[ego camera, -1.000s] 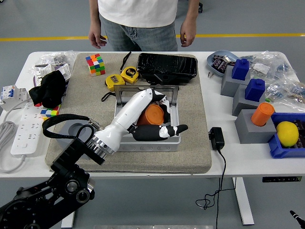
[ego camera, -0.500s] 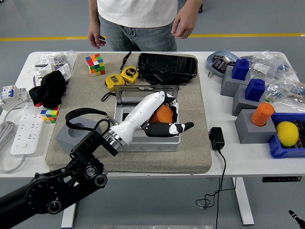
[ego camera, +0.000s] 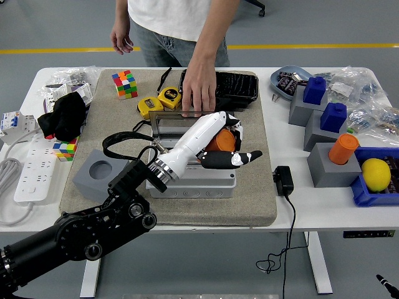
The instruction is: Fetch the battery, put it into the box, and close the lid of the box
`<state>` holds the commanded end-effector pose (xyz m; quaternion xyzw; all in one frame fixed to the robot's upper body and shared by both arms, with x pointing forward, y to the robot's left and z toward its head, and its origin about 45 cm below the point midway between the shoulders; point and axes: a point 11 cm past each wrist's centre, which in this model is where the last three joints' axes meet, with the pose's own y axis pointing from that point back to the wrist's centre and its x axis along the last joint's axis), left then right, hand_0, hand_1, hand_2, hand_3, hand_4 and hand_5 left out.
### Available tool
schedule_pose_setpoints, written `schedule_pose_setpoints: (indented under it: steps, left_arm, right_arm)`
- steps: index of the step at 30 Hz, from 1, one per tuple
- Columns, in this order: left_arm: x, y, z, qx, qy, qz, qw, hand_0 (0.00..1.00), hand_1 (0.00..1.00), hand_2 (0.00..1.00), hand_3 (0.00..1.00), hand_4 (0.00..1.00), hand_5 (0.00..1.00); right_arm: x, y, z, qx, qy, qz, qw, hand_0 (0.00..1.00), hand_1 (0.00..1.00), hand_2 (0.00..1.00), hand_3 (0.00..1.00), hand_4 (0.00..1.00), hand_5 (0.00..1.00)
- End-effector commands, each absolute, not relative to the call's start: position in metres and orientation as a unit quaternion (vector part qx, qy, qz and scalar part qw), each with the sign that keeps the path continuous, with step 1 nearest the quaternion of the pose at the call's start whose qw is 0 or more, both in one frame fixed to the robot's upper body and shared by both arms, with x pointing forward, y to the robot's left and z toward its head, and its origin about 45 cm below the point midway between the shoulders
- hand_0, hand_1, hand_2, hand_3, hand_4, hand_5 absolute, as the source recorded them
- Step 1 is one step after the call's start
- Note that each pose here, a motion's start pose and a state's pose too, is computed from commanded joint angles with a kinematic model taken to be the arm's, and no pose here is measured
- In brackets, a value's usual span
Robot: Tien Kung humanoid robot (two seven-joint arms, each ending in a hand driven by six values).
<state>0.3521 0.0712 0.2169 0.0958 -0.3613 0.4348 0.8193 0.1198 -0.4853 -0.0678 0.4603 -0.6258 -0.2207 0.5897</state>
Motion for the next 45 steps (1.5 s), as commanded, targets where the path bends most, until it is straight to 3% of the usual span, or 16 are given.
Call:
schedule_pose_setpoints:
  steps: [16, 37, 45]
  left_arm:
    - [0.370, 0.085, 0.187, 0.153, -0.394, 0.438, 0.793, 0.053, 0.002, 0.021, 0.007, 0.828, 0.416]
    - [0.369, 0.083, 0.185, 0.174, -0.456, 0.411, 0.770, 0.060, 0.002, 0.022, 0.007, 0.833, 0.419]
    - [0.369, 0.085, 0.183, 0.179, -0.471, 0.407, 0.762, 0.077, 0.002, 0.045, 0.032, 0.916, 0.483]
  right_arm:
    - [0.121, -0.485, -0.068, 0.461, -0.626, -0.221, 0.589, 0.849, 0.840, 0.800, 0.823, 0.998, 0.998]
    - [0.121, -0.485, -0.067, 0.461, -0.627, -0.221, 0.588, 0.849, 0.840, 0.800, 0.824, 0.998, 0.998]
    - [0.121, -0.485, -0.068, 0.462, -0.626, -0.221, 0.588, 0.849, 0.838, 0.800, 0.823, 0.998, 0.998]
